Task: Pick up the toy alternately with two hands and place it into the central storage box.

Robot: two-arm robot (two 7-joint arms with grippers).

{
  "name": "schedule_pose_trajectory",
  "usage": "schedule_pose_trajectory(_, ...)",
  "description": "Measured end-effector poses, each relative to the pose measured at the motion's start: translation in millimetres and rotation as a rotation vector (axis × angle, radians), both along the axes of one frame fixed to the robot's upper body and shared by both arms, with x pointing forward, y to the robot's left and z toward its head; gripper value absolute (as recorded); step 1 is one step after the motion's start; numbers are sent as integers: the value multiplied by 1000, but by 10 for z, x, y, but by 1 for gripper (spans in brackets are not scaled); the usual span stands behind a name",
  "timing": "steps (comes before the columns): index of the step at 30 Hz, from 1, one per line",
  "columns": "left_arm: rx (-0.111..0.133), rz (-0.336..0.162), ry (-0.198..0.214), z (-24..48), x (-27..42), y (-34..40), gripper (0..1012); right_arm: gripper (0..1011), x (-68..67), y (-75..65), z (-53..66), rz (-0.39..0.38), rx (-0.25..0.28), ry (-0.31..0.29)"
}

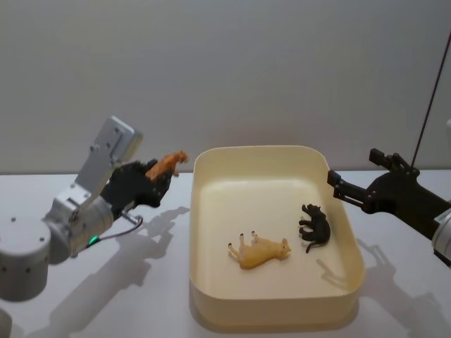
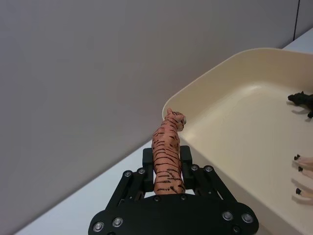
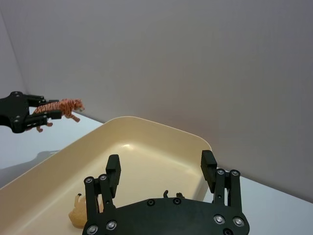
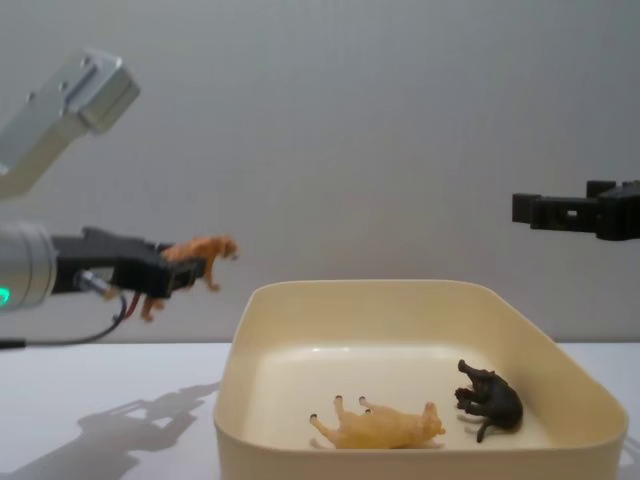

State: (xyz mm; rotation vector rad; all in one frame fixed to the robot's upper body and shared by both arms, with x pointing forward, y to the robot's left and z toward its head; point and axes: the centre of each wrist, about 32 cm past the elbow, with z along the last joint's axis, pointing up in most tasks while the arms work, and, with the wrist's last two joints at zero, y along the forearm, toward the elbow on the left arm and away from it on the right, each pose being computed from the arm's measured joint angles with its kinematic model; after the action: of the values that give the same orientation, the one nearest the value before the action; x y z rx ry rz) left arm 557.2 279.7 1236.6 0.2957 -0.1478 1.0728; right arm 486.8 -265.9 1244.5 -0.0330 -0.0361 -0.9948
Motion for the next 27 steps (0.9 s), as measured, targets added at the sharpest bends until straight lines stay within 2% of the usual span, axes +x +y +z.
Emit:
schedule_pose_trajectory(3, 8, -25, -15, 69, 58, -8, 292, 1001, 0, 0, 0, 0, 0, 0)
schedule_pose_trajectory(4, 14, -46, -26, 123, 106, -18, 292, 1001, 0, 0, 0, 0, 0, 0)
schedule_pose_trajectory(6, 18, -63, -34, 166, 147, -27, 292, 1001, 0, 0, 0, 0, 0, 0)
schedule_pose_trajectory(7, 22, -84, -42, 215, 197, -42, 292, 1001, 0, 0, 0, 0, 0, 0)
schedule_pose_trajectory(9, 25, -102, -46, 249, 235, -55, 292, 1001, 0, 0, 0, 0, 0, 0)
schedule_pose_trajectory(10, 29, -127, -50, 292, 287, -74, 292, 1001, 0, 0, 0, 0, 0, 0)
schedule_pose_trajectory(13, 35, -161, -52, 344, 355, -101, 292, 1001, 0, 0, 0, 0, 0, 0)
schedule_pose_trajectory(14, 37, -182, -52, 376, 404, -121, 292, 1001, 0, 0, 0, 0, 0, 0)
schedule_pose_trajectory(16, 42, -207, -50, 400, 445, -139, 292, 1001, 0, 0, 0, 0, 0, 0)
schedule_pose_trajectory(19, 52, -263, -38, 454, 552, -182, 292, 1001, 0, 0, 0, 0, 0, 0)
schedule_pose_trajectory(22, 62, -300, -23, 472, 607, -205, 292, 1001, 0, 0, 0, 0, 0, 0)
schedule_pose_trajectory(27, 87, -384, 23, 501, 730, -263, 292, 1001, 0, 0, 0, 0, 0, 0)
